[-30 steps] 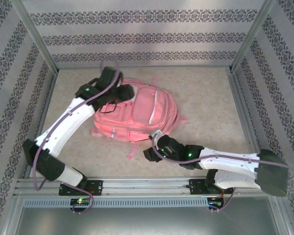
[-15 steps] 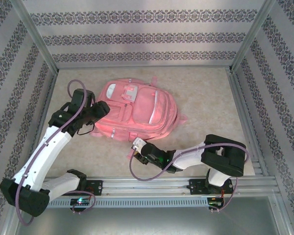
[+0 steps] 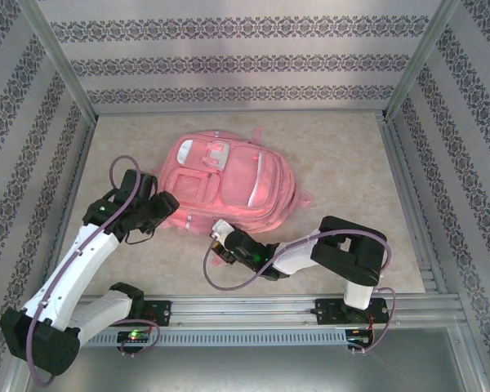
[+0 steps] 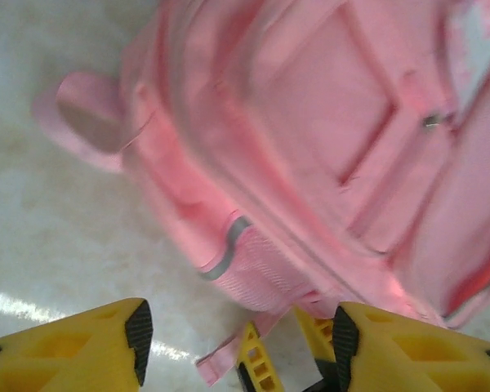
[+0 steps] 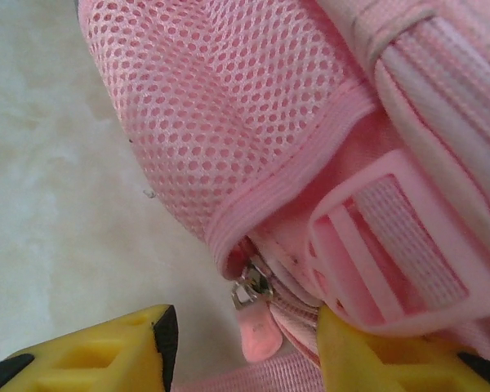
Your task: Pack the student bag
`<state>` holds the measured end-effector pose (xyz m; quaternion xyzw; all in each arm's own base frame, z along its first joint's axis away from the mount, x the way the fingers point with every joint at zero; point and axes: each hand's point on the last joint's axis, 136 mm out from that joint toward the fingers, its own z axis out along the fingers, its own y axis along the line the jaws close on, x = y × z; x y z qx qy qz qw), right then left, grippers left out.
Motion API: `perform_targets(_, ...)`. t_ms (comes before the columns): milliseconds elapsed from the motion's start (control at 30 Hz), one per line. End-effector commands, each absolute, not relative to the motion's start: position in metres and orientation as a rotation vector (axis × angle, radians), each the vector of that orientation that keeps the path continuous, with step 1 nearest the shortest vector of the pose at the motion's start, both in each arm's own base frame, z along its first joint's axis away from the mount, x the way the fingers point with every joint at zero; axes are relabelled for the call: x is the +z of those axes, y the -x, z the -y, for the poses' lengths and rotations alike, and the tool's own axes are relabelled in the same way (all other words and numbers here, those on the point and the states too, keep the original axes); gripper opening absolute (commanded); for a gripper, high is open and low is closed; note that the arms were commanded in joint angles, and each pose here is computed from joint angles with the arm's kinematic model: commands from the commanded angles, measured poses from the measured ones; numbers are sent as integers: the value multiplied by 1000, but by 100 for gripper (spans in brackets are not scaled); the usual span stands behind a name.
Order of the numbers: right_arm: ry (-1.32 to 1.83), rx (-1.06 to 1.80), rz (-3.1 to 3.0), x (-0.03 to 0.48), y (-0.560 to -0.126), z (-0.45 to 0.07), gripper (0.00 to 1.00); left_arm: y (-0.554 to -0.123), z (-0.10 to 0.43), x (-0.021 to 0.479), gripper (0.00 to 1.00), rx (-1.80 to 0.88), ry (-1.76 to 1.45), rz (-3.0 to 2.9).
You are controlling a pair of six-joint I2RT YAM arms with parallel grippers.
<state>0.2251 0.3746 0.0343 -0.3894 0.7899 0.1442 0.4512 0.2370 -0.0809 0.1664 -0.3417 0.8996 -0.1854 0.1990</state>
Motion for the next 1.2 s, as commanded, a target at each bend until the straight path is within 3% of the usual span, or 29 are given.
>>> perform_targets(0, 905, 330, -1938, 41, -241, -383, 49, -220, 78, 141, 65, -546, 1184, -2513)
perform_targets(367, 910, 344, -1994, 27, -250, -383, 12, -259, 90, 100, 67, -642, 1205, -2411)
perform_targets(500, 941, 364, -1998, 28, -243, -380, 4, -271, 88, 97, 66, -620, 1162, -2394)
perform_targets(667, 933, 367, -2011, 31, -237, -366, 4, -275, 87, 77, 59, -575, 1159, -2419)
perform_targets(1167, 920, 382, -2069, 28, -223, -333, 4, -277, 73, 54, 20, -515, 1200, -2399)
